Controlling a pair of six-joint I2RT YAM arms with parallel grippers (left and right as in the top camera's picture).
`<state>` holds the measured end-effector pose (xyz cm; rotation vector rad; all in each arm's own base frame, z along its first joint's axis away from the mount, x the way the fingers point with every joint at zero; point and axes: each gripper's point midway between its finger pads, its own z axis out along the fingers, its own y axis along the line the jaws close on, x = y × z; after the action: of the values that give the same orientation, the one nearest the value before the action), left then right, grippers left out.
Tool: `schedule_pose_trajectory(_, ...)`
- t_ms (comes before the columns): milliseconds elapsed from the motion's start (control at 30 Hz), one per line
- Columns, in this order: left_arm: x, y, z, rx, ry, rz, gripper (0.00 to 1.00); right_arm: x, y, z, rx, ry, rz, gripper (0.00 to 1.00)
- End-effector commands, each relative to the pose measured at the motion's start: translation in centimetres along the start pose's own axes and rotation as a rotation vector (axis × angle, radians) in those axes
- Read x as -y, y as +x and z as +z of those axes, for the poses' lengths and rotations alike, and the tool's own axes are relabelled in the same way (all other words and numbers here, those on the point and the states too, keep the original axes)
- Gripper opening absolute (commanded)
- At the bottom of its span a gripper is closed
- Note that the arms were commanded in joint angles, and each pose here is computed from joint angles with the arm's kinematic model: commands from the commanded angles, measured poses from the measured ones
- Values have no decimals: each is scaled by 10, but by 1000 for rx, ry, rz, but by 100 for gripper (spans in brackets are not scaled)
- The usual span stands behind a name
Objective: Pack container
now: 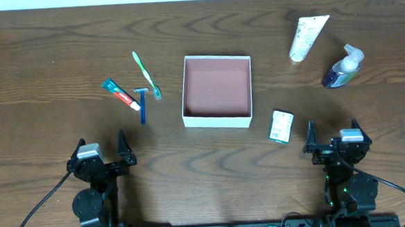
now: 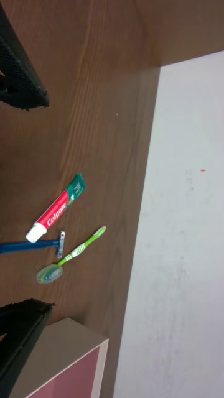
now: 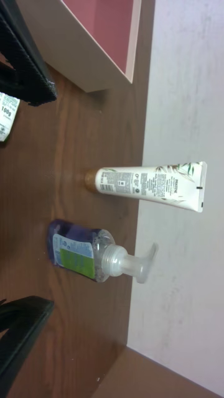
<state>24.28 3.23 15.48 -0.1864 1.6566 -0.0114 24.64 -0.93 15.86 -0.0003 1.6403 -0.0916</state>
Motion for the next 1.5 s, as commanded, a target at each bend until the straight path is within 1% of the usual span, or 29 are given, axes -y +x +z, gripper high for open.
schedule_pose_trajectory(0,-1,15,1,-47,0,12,98,2,0,0,1,12,16,99)
schedule_pose_trajectory(100,-1,15,1,-47,-1,12,98,-5,-10,0,43,-37,93,99)
schedule_pose_trajectory(200,-1,15,1,-47,0,12,98,-14,-21,-2,82,-92,118,99)
schedule_pose_trajectory(233,-1,15,1,-47,0,12,98,-15,-29,-3,114,-101,132,99)
schedule_pose_trajectory(333,-1,15,1,-47,0,12,98,-16,-70,-12,235,-125,141,99)
schedule_pose_trajectory(433,-1,15,1,-47,0,12,98,-13,-103,-20,269,-125,141,99)
schedule_pose_trajectory(600,-1,15,1,-47,0,12,98,-20,-154,-14,223,-177,117,99)
schedule_pose_trajectory(733,-1,15,1,-47,0,12,98,-20,-209,12,157,-180,76,99)
schedule_pose_trajectory(800,-1,15,1,-47,0,12,98,-22,-237,29,97,-194,72,99)
schedule_pose_trajectory(867,-1,15,1,-47,0,12,98,-31,-260,49,5,-249,47,99)
schedule_pose_trajectory(1000,-1,15,1,-47,0,12,98,-46,-271,82,-177,-339,13,99)
schedule_pose_trajectory(1100,-1,15,1,-47,0,12,98,-47,-267,103,-281,-342,18,99)
schedule_pose_trajectory(1167,-1,15,1,-47,0,12,98,-42,-261,119,-301,-325,-75,99)
schedule_pose_trajectory(1267,-1,15,1,-47,0,12,98,-29,-252,139,-308,-266,-159,99)
schedule_pose_trajectory(1367,-1,15,1,-47,0,12,98,-6,-238,160,-340,-182,-163,99)
schedule_pose_trajectory(1467,-1,15,1,-47,0,12,98,16,-222,181,-368,-137,-144,94)
